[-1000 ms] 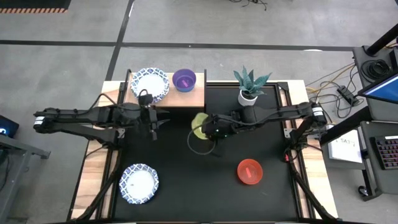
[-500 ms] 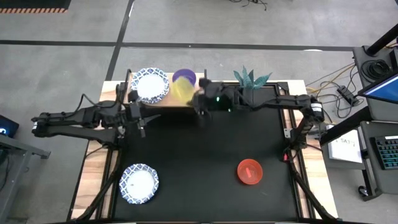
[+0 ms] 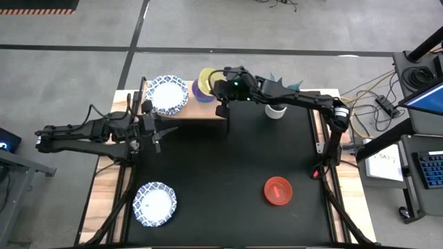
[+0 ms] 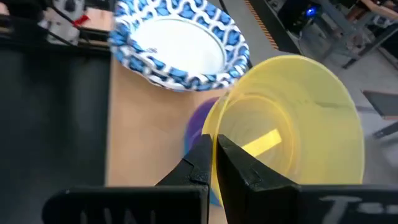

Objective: Place and stack bowls onto a shelf
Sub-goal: Stack the small yellow bowl on top of the small purple bowl on the shelf

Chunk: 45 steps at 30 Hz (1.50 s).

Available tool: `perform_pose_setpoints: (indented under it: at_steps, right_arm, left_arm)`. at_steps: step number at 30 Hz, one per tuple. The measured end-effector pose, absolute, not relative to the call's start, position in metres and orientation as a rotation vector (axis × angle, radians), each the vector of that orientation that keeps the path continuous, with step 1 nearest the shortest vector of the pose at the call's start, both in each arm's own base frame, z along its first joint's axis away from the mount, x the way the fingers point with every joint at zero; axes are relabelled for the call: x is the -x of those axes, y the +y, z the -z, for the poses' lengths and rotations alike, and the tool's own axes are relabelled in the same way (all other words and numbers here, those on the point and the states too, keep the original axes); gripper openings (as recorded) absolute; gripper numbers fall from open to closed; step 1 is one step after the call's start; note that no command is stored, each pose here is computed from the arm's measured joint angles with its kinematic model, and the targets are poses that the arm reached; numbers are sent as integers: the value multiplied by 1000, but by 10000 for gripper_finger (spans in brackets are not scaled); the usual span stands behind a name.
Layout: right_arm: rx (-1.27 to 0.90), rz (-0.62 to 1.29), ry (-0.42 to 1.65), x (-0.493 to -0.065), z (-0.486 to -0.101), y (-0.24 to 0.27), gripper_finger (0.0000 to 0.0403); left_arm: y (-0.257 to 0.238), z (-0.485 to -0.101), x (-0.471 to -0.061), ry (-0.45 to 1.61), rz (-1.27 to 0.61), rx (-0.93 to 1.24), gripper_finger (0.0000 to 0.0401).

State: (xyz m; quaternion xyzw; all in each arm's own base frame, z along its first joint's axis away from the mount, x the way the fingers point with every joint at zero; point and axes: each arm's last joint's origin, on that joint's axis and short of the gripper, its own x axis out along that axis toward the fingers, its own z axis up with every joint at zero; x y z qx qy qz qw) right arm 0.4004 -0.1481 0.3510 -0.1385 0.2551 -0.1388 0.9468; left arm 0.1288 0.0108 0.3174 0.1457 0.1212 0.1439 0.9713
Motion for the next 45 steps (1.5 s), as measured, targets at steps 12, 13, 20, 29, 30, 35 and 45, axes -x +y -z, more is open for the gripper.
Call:
perform_pose_setpoints:
  at_steps: [12,13,20,29,30,35,45]
  right_arm:
    - [317,298,534,-413,-329,-166,9]
    - [316,298,533,-413,-329,-166,9]
    - [296,308,530,-413,-328,-168,37]
    - [279,310,524,-414,-329,-167,104]
    - [270,312,517,-414,-329,-166,109]
    - [211,340,416,-417,-339,-164,108]
    - [91,436,254,-440,-322,-175,44]
  left_arm:
    - [11,-316,-129,256,-289,-299,125]
    - [11,-316,-129,255,-289,-299,125]
    - [11,-316,-129,255,-289,-299,125]
    - [11,-316,-129,256,-289,-299,125]
    - [11,-316,-129,255,-289,-299,125]
    - [11,-316,-129,255,-289,-300,125]
    - [11,-316,-129,255,-289,-300,125]
